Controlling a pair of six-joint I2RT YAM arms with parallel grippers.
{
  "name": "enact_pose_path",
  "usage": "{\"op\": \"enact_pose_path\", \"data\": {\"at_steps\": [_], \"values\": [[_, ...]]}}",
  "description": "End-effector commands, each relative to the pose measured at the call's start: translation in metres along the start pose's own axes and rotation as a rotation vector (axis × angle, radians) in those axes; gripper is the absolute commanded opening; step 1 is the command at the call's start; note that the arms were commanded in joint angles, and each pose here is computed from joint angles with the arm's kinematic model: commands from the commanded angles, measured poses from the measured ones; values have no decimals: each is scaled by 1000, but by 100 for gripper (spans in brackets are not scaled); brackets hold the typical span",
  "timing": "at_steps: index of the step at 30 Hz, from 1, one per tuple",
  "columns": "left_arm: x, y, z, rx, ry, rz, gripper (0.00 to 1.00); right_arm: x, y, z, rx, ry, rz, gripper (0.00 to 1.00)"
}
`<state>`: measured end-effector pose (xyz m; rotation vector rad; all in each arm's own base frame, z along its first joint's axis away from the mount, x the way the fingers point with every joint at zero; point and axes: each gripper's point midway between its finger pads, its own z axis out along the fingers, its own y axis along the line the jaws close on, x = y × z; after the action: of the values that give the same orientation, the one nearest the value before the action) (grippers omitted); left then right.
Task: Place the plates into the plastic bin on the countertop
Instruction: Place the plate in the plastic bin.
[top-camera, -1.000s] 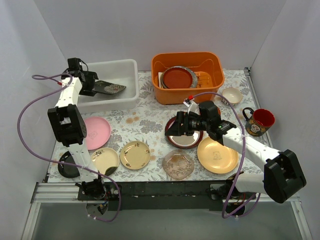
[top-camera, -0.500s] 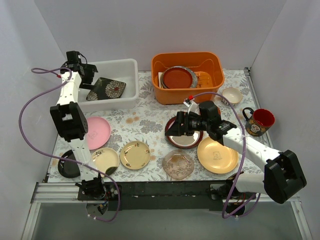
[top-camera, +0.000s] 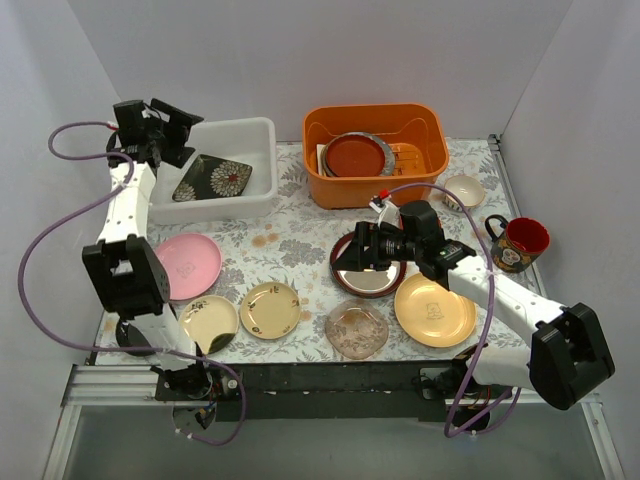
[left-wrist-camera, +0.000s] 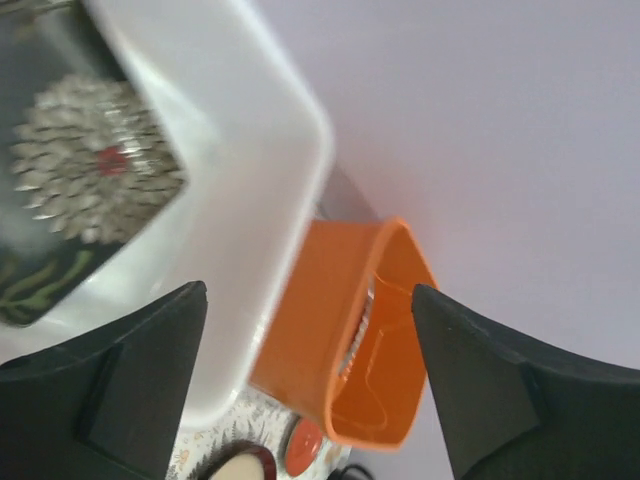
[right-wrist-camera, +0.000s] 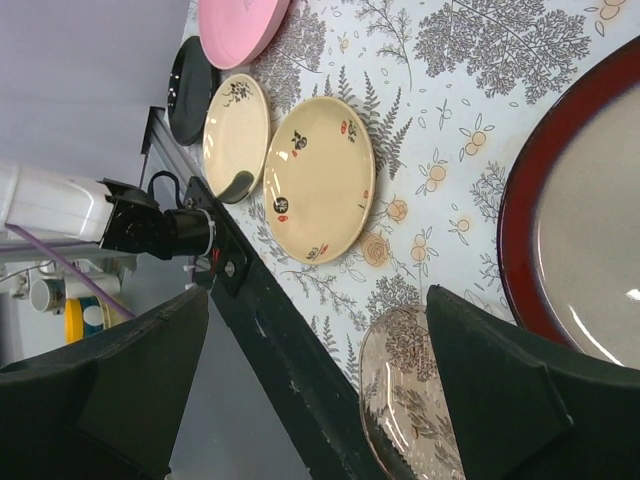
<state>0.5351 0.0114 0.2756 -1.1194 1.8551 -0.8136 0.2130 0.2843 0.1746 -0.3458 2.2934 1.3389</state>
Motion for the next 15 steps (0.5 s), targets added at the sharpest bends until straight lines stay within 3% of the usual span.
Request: {"op": "enact_pose_path", "data": {"at_steps": [1, 6, 11, 15], "values": [[11, -98, -86, 429, -28, 263, 88, -20, 16, -10, -11, -58, -63, 98], [35, -107, -117, 559, 29, 289, 90, -21, 17, -17, 14, -73, -72, 98], [65, -87, -115, 558, 192, 207, 89, -20, 13, -23, 47, -82, -75, 98], [83, -76, -117, 598, 251, 244, 90, -19, 9, -30, 76, -93, -73, 98]]}}
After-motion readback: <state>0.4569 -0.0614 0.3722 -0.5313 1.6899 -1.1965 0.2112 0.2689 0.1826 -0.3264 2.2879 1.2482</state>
